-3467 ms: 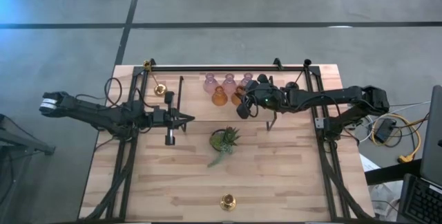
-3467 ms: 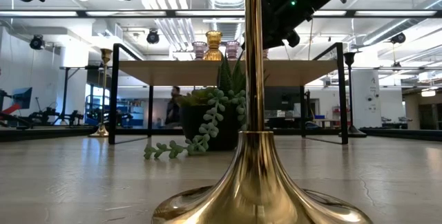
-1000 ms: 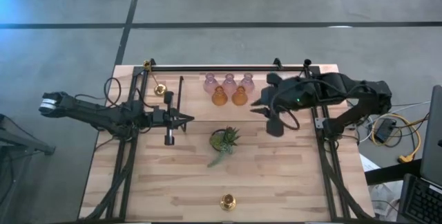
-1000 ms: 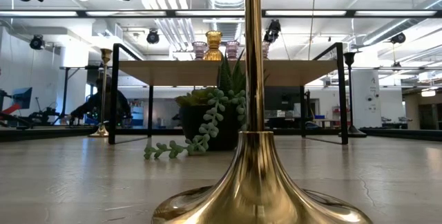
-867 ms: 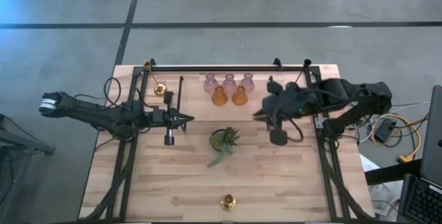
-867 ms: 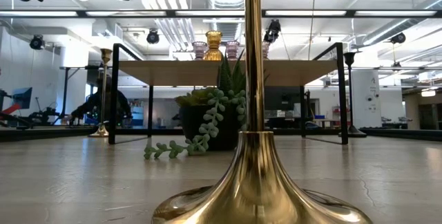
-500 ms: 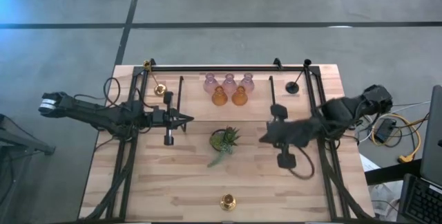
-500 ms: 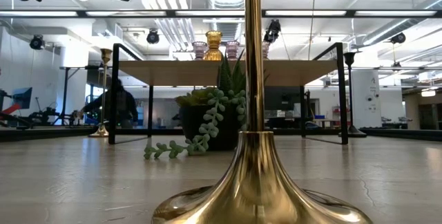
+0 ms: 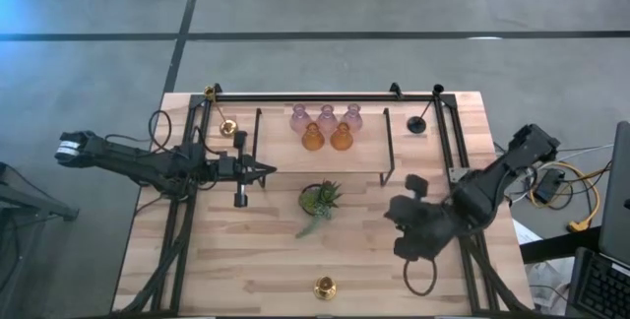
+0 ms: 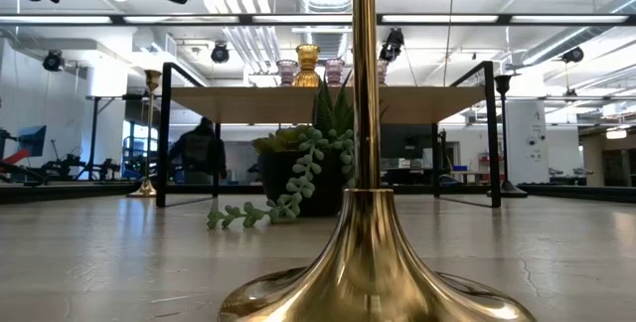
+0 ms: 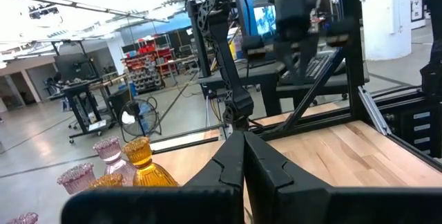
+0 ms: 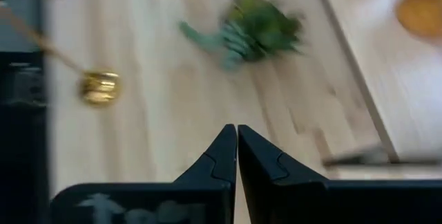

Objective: Pick & Place candle stick holders
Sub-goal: Put the black candle holder on the shelf

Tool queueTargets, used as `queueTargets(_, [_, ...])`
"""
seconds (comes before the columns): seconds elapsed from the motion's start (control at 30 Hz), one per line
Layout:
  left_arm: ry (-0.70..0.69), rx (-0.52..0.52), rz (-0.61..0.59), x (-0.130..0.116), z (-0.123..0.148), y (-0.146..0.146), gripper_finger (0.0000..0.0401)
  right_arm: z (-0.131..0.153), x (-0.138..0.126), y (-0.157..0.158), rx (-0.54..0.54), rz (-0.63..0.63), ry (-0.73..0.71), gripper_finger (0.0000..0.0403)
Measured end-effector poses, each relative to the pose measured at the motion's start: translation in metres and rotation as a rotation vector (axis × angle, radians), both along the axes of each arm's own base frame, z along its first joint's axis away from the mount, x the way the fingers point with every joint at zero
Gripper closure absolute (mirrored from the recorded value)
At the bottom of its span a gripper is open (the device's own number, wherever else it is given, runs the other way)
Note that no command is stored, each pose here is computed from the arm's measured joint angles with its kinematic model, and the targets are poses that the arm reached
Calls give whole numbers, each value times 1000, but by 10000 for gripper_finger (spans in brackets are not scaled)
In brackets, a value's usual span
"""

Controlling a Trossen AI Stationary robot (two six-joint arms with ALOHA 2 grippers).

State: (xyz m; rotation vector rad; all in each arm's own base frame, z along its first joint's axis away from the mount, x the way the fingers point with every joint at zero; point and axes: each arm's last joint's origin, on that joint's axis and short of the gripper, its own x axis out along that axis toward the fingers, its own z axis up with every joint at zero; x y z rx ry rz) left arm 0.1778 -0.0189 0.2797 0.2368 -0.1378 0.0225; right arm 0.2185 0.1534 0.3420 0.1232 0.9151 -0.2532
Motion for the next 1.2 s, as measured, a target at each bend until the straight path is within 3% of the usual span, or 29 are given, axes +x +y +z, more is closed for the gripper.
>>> queueTargets(0.23, [0, 0, 0, 0, 0, 0, 394, -38, -35, -17, -199, -466, -75, 394])
queueTargets(0.33, [0, 0, 0, 0, 0, 0, 394, -53, -46, -30, -256, -601, -131, 394])
queueTargets(0.57, [-9, 5, 2, 0, 1, 0, 394, -81, -66, -75, -318, -768, -258, 394])
queueTargets(0.87, [-9, 8, 3, 0, 1, 0, 394, -94, -92, -124, -338, -974, -479, 394])
queueTargets(1.2, [-5, 59, 68, 0, 1, 2, 394, -112, -85, -140, -392, -954, -423, 394])
